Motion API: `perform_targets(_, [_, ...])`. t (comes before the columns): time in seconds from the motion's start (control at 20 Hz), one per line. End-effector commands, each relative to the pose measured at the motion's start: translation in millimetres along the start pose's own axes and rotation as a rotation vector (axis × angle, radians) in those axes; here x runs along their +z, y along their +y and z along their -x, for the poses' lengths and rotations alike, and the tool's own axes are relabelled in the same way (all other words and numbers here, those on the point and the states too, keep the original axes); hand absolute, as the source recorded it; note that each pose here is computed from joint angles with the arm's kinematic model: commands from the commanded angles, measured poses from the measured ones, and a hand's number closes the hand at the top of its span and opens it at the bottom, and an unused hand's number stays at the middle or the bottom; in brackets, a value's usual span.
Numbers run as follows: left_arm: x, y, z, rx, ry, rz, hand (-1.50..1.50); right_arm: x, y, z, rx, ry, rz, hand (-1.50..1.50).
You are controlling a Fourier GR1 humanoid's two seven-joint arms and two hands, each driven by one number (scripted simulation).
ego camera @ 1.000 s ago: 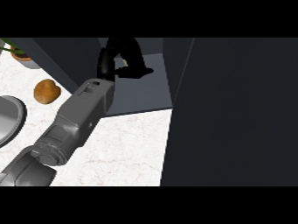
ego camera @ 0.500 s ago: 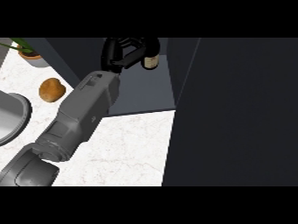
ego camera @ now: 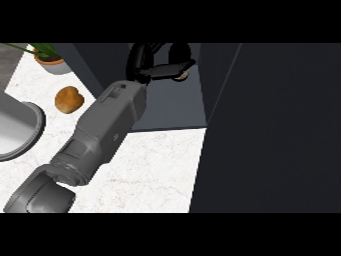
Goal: Pick up the wine, place it into the cabinet and close the cabinet
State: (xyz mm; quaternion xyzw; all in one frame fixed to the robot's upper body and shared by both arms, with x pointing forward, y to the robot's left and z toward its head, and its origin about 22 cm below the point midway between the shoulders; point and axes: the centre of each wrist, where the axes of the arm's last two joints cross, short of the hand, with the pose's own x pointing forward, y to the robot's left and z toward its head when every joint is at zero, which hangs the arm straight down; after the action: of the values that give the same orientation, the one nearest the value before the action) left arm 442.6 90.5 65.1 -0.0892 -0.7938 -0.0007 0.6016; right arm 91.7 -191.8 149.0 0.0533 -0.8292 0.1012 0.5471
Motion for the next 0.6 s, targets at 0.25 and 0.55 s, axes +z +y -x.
perform_targets(0.25, [3.3, 2.7, 1.6, 0.04, 0.017, 0.032, -1.5, 13.6, -5.5, -52.7, -0.103, 0.004, 0.03, -1.5])
perform_targets(0.55, [26.1, 1.2, 20.0, 0.143, 0.022, 0.097, -1.5, 13.8, -2.5, -48.0, -0.1, 0.023, 0.013, -1.5])
